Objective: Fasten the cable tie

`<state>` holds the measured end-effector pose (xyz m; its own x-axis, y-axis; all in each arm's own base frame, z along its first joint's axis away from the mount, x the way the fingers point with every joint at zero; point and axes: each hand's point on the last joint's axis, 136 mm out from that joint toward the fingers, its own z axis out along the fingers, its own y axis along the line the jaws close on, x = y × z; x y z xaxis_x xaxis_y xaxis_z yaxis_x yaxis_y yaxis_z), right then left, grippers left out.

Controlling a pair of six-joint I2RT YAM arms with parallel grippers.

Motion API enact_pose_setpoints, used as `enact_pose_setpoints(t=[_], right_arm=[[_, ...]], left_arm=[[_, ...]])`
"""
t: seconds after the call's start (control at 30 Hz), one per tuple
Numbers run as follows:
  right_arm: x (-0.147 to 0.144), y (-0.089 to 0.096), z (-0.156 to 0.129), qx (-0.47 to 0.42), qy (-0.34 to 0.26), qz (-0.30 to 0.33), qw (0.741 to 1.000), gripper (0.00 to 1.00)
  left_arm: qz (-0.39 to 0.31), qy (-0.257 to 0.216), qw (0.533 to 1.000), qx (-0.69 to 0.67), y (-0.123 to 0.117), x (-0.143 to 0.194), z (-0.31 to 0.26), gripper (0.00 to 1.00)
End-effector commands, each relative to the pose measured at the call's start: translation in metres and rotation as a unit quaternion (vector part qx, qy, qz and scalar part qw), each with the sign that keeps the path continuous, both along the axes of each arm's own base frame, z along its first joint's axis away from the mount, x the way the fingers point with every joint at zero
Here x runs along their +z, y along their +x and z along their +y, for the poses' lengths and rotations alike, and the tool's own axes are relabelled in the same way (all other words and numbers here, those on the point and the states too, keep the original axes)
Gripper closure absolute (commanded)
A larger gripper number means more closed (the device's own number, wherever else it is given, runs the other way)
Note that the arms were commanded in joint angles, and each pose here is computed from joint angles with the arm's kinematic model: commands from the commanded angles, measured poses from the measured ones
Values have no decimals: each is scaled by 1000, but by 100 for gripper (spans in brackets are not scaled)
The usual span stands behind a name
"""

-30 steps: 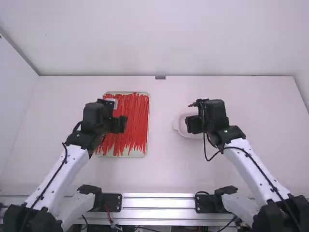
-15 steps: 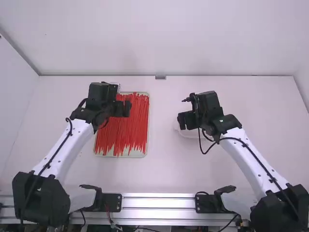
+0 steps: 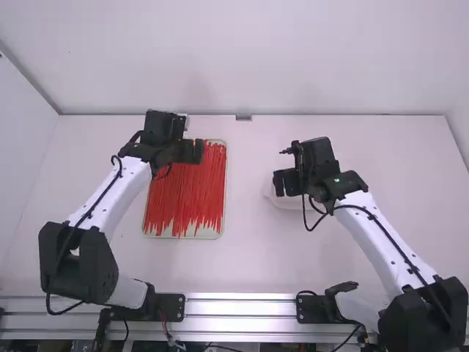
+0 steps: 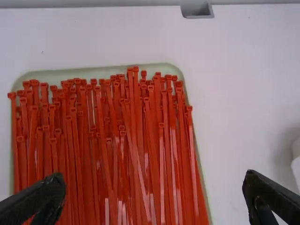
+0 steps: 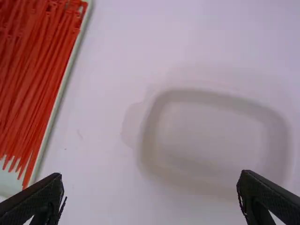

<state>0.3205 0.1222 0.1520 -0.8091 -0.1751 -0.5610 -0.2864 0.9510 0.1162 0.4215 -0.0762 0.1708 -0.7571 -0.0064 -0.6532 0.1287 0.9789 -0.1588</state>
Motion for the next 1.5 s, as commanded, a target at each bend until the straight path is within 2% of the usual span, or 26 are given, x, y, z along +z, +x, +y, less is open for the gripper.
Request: enact_pose_setpoints(t=[0.0,0.27,0.57,0.77,1.0,1.33,1.47], right_arm=[[13,6,-5,-15,11,-8,1000,2],[16,1,-3,-4,34,-2,999,1],[15,-1,-4,-6,31,3,999,2],[15,-2,-1,0,31,2,1000,2],[14,-2,-6,-9,30,7,999,2],[13,-5,2,5,29,8,1000,2],[13,-6,2,4,29,9,1000,2]], left_arm=[[-10,4,1000,-6,11,9,-4,1],[-11,-17,999,-25,39,13,-18,1],[3,-26,999,-43,77,21,-37,1],[15,-31,998,-43,95,12,-46,1],[24,-34,998,-50,110,-16,-62,1],[51,-43,997,-39,125,-69,-72,0],[57,-42,997,-39,128,-86,-73,5]])
